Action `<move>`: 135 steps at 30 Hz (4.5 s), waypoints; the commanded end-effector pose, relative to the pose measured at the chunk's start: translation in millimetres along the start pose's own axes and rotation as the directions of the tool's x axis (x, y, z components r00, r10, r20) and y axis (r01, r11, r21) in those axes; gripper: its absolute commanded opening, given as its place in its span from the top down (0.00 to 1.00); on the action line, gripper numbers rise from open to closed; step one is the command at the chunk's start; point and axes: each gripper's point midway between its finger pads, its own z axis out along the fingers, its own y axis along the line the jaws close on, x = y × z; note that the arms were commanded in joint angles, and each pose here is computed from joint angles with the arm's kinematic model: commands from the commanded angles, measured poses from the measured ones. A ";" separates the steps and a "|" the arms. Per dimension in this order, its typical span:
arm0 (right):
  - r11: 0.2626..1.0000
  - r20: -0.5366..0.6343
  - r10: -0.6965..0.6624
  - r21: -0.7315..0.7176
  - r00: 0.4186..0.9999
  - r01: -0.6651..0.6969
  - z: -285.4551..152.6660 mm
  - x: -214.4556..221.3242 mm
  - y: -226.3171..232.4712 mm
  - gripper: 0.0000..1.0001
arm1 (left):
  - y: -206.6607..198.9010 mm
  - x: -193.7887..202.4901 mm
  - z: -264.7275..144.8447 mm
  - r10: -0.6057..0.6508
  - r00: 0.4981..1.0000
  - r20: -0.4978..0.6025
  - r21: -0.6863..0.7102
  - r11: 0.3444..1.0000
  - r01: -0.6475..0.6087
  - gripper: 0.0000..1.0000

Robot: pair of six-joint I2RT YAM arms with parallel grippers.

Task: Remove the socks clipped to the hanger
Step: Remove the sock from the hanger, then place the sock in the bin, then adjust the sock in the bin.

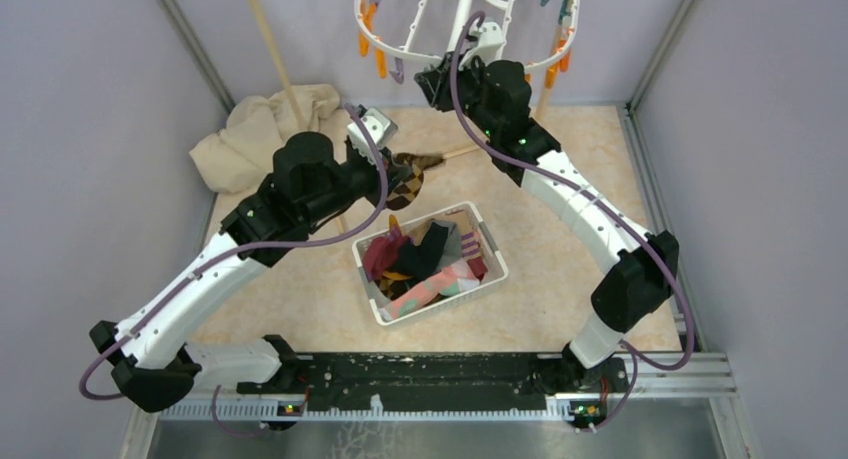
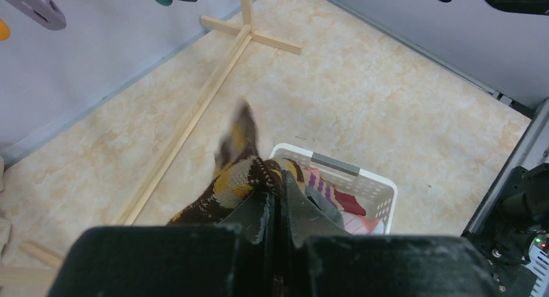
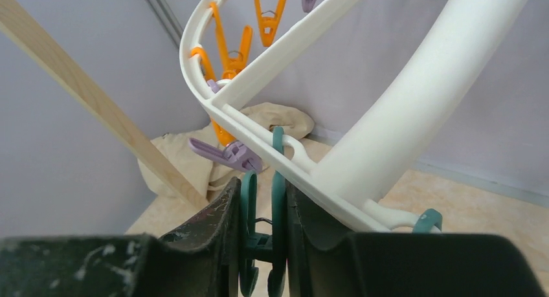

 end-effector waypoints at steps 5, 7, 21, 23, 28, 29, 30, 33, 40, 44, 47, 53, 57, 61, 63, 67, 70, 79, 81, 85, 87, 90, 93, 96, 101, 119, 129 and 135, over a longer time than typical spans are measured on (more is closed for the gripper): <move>1.000 0.099 -0.008 -0.023 0.995 0.010 -2.8 -38.7 8.1 0.98 | 19.2 8.7 24.5 -0.028 1.000 0.007 -0.016 0.999 0.028 0.99; 1.000 0.096 -0.013 -0.022 0.995 0.015 -4.6 -38.8 7.9 0.97 | 21.0 9.0 26.1 -0.031 0.999 0.008 0.002 1.000 0.031 0.99; 0.999 -0.081 0.053 0.011 0.995 -0.053 -55.6 17.2 -1.6 0.22 | -18.5 12.0 12.1 -0.120 0.992 -0.039 0.203 0.971 0.126 1.00; 0.997 -0.122 0.070 0.037 0.990 -0.066 -72.0 33.3 -9.2 0.20 | -24.8 16.8 9.6 -0.137 0.989 -0.055 0.233 0.961 0.146 1.00; 0.994 -0.198 0.087 0.078 0.976 -0.073 -109.6 60.9 -19.7 0.08 | -38.8 34.0 5.9 -0.188 0.978 -0.095 0.293 0.933 0.208 1.00; 0.994 -0.216 0.087 0.083 0.973 -0.071 -116.3 66.4 -20.8 0.08 | -41.4 39.5 6.0 -0.198 0.974 -0.108 0.302 0.927 0.222 1.00; 0.994 -0.229 0.087 0.081 0.970 -0.070 -123.4 69.8 -20.3 0.08 | -43.2 44.7 6.3 -0.209 0.970 -0.121 0.306 0.922 0.237 1.00; 0.995 -0.258 0.094 0.055 0.962 -0.083 -145.3 77.3 -14.3 0.12 | -49.6 66.8 7.4 -0.246 0.953 -0.174 0.319 0.902 0.291 1.00; 0.988 -0.347 0.136 -0.016 0.928 -0.151 -180.7 112.2 -0.6 0.21 | -59.1 133.1 7.3 -0.338 0.889 -0.309 0.289 0.857 0.427 1.00; 0.978 -0.378 0.171 -0.048 0.910 -0.203 -194.2 131.4 5.6 0.21 | -51.0 176.8 11.0 -0.372 0.858 -0.354 0.200 0.866 0.458 0.93; 0.971 -0.403 0.186 -0.064 0.896 -0.231 -202.6 140.9 9.5 0.22 | -47.4 199.7 14.9 -0.380 0.846 -0.374 0.165 0.870 0.464 0.85; 0.966 -0.455 0.173 -0.092 0.873 -0.240 -214.1 149.1 18.5 0.22 | -43.4 224.2 26.9 -0.371 0.835 -0.407 0.137 0.879 0.457 0.57; 0.965 -0.496 0.164 -0.099 0.853 -0.243 -220.5 159.1 20.6 0.22 | -38.6 207.5 28.8 -0.360 0.860 -0.363 0.137 0.892 0.431 0.07; 0.963 -0.529 0.161 -0.101 0.833 -0.250 -225.5 169.3 23.0 0.22 | -32.3 185.3 26.6 -0.339 0.881 -0.329 0.124 0.910 0.396 0.01; 0.963 -0.545 0.157 -0.101 0.824 -0.251 -226.5 173.8 24.3 0.22 | -28.9 175.0 25.0 -0.333 0.889 -0.314 0.114 0.917 0.383 0.01; 0.963 -0.575 0.147 -0.101 0.805 -0.248 -225.8 184.7 28.5 0.21 | -24.0 156.1 20.5 -0.340 0.894 -0.292 0.087 0.922 0.378 0.01; 0.965 -0.600 0.138 -0.100 0.788 -0.244 -223.8 195.0 32.2 0.22 | -20.5 147.6 15.7 -0.358 0.894 -0.271 0.061 0.920 0.387 0.01; 0.969 -0.655 0.079 -0.127 0.751 -0.213 -215.9 229.3 56.1 0.22 | 10.0 128.5 -7.2 -0.370 0.917 -0.149 -0.096 0.928 0.359 0.01; 0.976 -0.680 0.063 -0.112 0.731 -0.189 -213.6 247.2 56.2 0.22 | 12.7 124.6 -13.1 -0.373 0.920 -0.122 -0.107 0.926 0.362 0.01; 0.997 -0.755 0.021 -0.037 0.656 -0.075 -209.9 297.3 43.8 0.22 | 16.4 129.8 -19.2 -0.382 0.917 -0.113 -0.133 0.921 0.367 0.01; 0.999 -0.798 0.035 0.038 0.602 -0.008 -212.2 327.8 25.1 0.22 | 16.3 131.8 -21.7 -0.386 0.916 -0.111 -0.134 0.919 0.371 0.01; 0.979 -0.835 0.083 0.169 0.544 0.111 -222.1 365.2 -11.1 0.21 | 20.2 135.3 -25.8 -0.389 0.915 -0.106 -0.159 0.915 0.371 0.01; 0.948 -0.835 0.141 0.269 0.533 0.171 -234.4 383.2 -37.4 0.18 | 24.3 137.8 -30.0 -0.385 0.917 -0.100 -0.182 0.914 0.364 0.01; 0.912 -0.799 0.209 0.367 0.564 0.182 -241.8 378.6 -64.7 0.17 | 26.5 141.7 -32.2 -0.383 0.918 -0.105 -0.196 0.913 0.359 0.01; 0.853 -0.735 0.171 0.443 0.656 0.274 -240.8 336.8 -95.5 0.16 | 25.8 151.0 -30.2 -0.388 0.914 -0.116 -0.197 0.911 0.362 0.01; 0.988 -0.526 0.067 0.154 0.848 0.018 -185.6 205.3 -7.0 0.21 | 24.8 158.4 -23.5 -0.396 0.910 -0.121 -0.193 0.909 0.370 0.01; 0.971 -0.589 0.015 0.202 0.808 0.130 -115.2 267.3 -29.2 0.30 | 25.3 165.5 -28.8 -0.402 0.905 -0.142 -0.210 0.905 0.369 0.01; 0.923 -0.727 0.062 0.303 0.684 0.238 -149.2 336.5 -68.8 0.33 | 29.5 172.3 -33.5 -0.400 0.905 -0.143 -0.236 0.902 0.361 0.01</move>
